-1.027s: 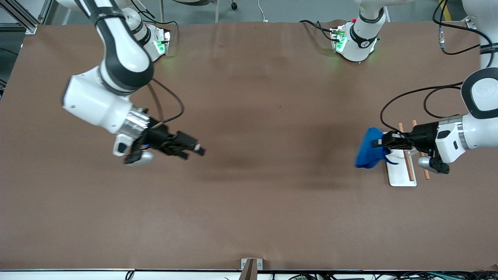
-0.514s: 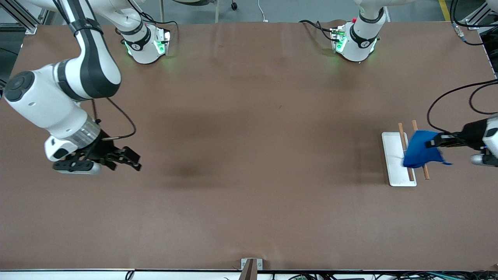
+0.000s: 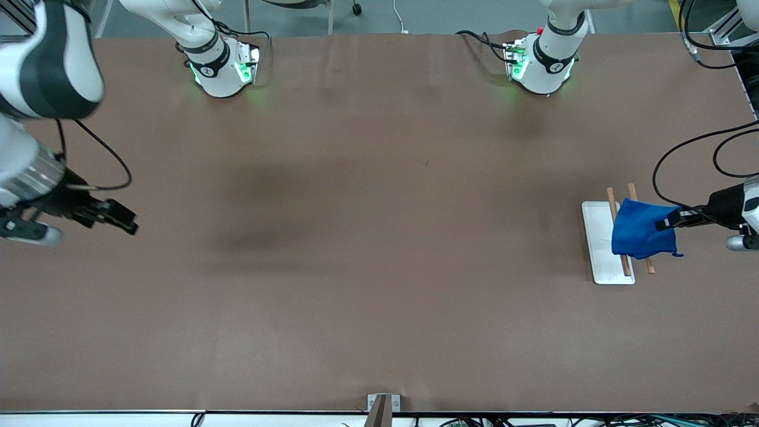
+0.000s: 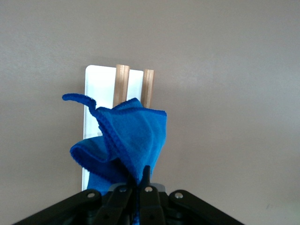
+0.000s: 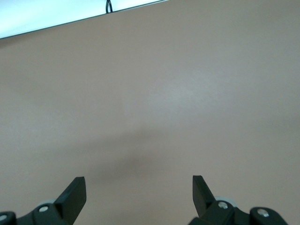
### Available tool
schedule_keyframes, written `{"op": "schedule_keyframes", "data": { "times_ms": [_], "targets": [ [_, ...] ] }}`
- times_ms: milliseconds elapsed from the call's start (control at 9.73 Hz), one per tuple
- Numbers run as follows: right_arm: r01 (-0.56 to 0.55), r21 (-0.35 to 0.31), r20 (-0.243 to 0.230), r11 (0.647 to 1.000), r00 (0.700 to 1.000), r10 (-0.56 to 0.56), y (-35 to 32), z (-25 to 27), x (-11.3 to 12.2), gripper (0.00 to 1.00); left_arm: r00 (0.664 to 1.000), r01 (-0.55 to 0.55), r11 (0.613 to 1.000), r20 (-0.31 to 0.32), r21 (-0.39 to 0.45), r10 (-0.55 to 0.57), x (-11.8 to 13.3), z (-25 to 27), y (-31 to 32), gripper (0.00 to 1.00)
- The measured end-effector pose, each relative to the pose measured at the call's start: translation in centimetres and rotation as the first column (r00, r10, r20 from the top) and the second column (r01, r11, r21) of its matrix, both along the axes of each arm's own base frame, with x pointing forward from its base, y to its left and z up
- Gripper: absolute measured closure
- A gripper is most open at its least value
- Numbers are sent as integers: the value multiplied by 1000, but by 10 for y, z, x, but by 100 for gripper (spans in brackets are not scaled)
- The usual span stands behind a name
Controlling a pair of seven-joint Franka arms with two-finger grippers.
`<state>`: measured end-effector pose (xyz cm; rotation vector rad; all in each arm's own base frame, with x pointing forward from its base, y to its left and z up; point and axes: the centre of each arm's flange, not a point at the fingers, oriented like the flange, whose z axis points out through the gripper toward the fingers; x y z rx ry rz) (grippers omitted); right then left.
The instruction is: Right arm passes towel to left arm to hang
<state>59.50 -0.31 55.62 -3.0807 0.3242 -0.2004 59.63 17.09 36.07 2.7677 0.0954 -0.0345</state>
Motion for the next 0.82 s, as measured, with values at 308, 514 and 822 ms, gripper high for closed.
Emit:
{"op": "schedule_keyframes", "data": {
  "times_ms": [308, 514, 822],
  "targets": [
    [43, -2, -44, 999, 998, -43, -24, 56, -42, 0, 999, -21, 1000, -25, 5, 21, -11, -26, 2, 96],
    [53, -3, -62, 999, 997, -53, -30, 96, -59, 0, 999, -23, 1000, -32, 6, 23, -14, -33, 7, 70],
    [51, -5, -48, 999, 998, -51, -35, 129, -68, 0, 999, -29, 999, -13, 25, 29, -24, -28, 39, 26]
  ]
}}
